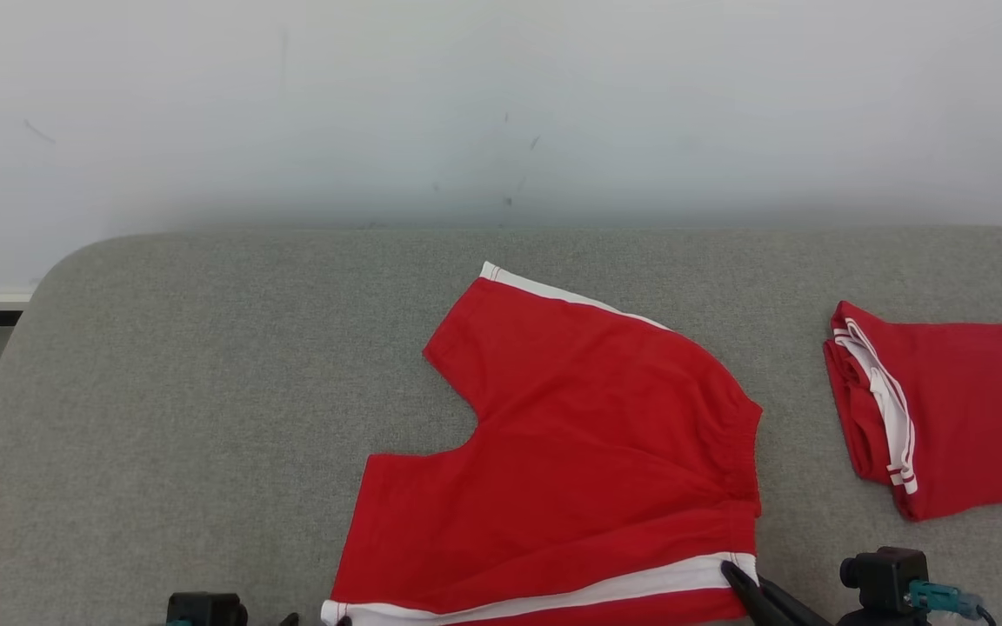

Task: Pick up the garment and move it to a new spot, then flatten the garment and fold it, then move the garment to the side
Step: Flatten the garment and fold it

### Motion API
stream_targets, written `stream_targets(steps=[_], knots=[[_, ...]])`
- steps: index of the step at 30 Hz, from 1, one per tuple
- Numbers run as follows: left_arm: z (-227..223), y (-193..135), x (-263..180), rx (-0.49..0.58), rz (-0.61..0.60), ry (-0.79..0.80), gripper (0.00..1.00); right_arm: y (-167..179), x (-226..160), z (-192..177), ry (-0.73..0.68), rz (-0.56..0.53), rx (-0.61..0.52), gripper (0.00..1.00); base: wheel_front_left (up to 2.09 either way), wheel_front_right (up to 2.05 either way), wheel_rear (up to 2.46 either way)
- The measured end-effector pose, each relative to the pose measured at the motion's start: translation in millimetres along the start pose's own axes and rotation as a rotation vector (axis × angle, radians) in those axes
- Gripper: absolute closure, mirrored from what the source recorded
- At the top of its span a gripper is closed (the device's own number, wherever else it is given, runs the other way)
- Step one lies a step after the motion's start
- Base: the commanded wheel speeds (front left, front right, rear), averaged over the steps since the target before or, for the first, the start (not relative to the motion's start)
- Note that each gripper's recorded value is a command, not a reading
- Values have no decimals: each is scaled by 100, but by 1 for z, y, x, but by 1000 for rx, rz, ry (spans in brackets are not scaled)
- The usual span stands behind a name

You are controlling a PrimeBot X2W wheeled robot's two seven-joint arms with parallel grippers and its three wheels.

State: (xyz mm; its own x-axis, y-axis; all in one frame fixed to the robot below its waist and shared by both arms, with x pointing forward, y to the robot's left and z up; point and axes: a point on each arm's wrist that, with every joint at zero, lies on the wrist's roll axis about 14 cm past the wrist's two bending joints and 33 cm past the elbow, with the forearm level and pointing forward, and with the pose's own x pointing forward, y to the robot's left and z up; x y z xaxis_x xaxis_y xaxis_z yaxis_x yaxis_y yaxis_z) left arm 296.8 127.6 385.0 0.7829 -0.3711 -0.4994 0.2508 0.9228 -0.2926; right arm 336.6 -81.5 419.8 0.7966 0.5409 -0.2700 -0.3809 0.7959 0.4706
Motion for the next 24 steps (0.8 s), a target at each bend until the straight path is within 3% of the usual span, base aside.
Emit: stream_targets(steps=[10, 24], knots=[[15, 2, -1, 66, -7, -3, 0, 0, 3, 0, 3, 3, -3, 100, 0, 0, 0], [-4, -9, 3, 127, -55, 150, 0, -5, 1, 3, -2, -14, -2, 100, 0, 0, 0]])
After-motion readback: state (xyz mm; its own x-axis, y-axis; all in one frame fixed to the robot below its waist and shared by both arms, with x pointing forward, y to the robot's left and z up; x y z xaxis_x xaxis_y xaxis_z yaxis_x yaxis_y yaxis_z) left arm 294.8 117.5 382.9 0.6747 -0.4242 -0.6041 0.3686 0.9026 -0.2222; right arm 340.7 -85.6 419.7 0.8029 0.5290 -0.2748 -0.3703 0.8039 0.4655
